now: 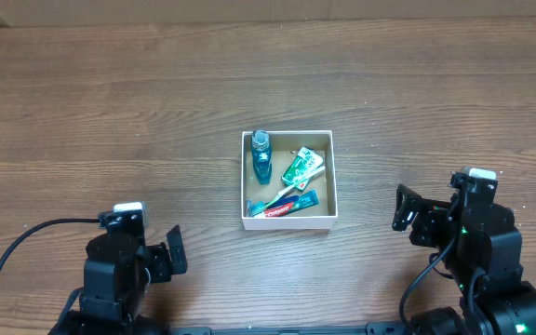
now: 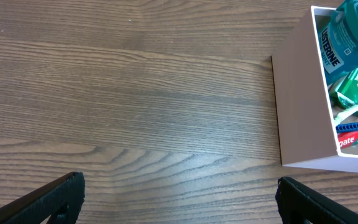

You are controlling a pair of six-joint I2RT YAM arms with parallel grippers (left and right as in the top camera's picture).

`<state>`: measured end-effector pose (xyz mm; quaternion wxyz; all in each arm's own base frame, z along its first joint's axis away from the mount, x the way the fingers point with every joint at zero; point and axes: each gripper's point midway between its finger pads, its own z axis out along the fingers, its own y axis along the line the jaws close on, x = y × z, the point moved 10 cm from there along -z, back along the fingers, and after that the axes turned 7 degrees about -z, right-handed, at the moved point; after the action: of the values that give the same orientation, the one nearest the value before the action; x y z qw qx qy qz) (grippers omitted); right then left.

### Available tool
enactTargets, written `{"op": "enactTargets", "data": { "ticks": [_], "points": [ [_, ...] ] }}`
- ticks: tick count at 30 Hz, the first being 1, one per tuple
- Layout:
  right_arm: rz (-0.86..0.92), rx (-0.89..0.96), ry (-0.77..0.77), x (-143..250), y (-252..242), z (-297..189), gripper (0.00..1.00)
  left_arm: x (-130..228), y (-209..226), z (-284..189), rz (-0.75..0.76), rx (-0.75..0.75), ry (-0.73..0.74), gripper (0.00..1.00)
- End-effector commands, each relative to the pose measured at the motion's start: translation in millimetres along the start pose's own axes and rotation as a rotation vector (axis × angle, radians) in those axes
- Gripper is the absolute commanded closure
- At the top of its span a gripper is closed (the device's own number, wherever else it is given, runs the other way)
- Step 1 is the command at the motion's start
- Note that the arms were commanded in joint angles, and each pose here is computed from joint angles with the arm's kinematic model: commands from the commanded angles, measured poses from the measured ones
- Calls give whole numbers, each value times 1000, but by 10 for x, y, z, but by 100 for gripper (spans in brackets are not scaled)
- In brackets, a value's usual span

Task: Pack container

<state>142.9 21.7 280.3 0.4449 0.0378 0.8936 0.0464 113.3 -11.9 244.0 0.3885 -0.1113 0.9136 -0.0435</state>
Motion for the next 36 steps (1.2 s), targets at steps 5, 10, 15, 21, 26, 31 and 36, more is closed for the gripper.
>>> {"op": "enactTargets", "data": {
  "ticks": [5,10,15,21,26,31,36],
  "points": [
    [-78,-17,-39,122,-25,-9,0,13,-2,4,-11,5,1,0],
    [-72,-55,-245,419,-98,-25,0,14,-2,4,-10,5,1,0],
    [-40,-84,-451,620,-155,83,0,14,-2,4,-10,5,1,0],
    [-77,-73,-676,619,-163,415,0,14,-2,4,-10,5,1,0],
    [-171,-54,-632,819,-181,657,0,14,-2,4,-10,5,1,0],
    [-221,-62,-623,833,-166,664,0,14,-2,4,-10,5,1,0],
    [-221,-62,-623,833,-166,664,0,14,-2,4,-10,5,1,0]
  ]
}}
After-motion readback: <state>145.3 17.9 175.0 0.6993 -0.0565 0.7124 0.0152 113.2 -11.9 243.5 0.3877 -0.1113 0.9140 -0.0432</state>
